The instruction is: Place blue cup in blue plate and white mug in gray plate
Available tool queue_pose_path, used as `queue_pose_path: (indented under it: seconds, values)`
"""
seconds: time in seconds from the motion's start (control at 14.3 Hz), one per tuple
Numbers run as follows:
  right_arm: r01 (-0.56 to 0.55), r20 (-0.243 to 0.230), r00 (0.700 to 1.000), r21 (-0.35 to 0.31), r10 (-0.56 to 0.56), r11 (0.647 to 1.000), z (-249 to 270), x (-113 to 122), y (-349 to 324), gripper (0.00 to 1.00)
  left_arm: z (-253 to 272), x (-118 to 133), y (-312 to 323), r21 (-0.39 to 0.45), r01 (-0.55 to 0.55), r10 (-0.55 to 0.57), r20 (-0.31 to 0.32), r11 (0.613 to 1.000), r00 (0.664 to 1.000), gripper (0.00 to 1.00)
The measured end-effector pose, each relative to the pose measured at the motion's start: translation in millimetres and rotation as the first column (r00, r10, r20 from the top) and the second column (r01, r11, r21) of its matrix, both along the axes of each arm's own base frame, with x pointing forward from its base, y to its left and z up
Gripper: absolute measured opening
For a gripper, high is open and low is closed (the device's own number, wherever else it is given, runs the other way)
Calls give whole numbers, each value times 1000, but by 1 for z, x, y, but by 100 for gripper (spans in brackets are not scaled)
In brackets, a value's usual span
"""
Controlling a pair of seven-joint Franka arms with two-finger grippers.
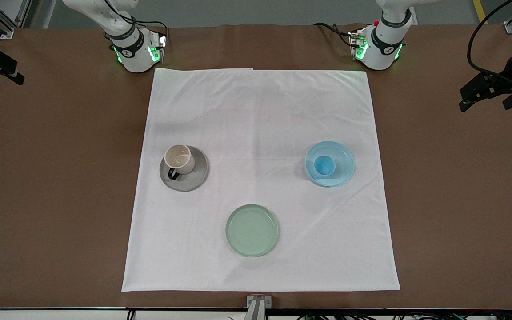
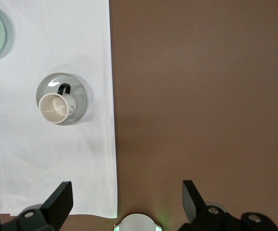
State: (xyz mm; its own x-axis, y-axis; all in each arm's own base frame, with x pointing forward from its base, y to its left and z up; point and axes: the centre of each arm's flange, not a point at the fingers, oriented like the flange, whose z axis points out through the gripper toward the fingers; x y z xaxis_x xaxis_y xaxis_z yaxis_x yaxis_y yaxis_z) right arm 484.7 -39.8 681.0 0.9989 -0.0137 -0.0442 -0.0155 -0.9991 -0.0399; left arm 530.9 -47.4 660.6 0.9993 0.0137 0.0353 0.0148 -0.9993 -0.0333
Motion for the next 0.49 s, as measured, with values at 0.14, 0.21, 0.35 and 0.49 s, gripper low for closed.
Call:
queue_pose_path:
  seconds: [0.14, 0.21, 0.35, 0.49]
  values:
    - [0, 0, 1000, 0, 0, 1000, 0, 0, 0, 100, -2, -3, 0, 2, 0, 0, -24, 1000, 1000, 100]
    - [0, 0, 1000, 0, 0, 1000, 0, 0, 0, 100, -3, -4, 0, 3, -1, 1, -36, 1000, 999, 100]
    - [0, 0, 1000, 0, 0, 1000, 0, 0, 0, 100, -4, -5, 0, 4, -3, 3, -46, 1000, 999, 100]
    - [0, 0, 1000, 0, 0, 1000, 0, 0, 0, 100, -2, -5, 3, 4, -8, 8, -46, 1000, 999, 100]
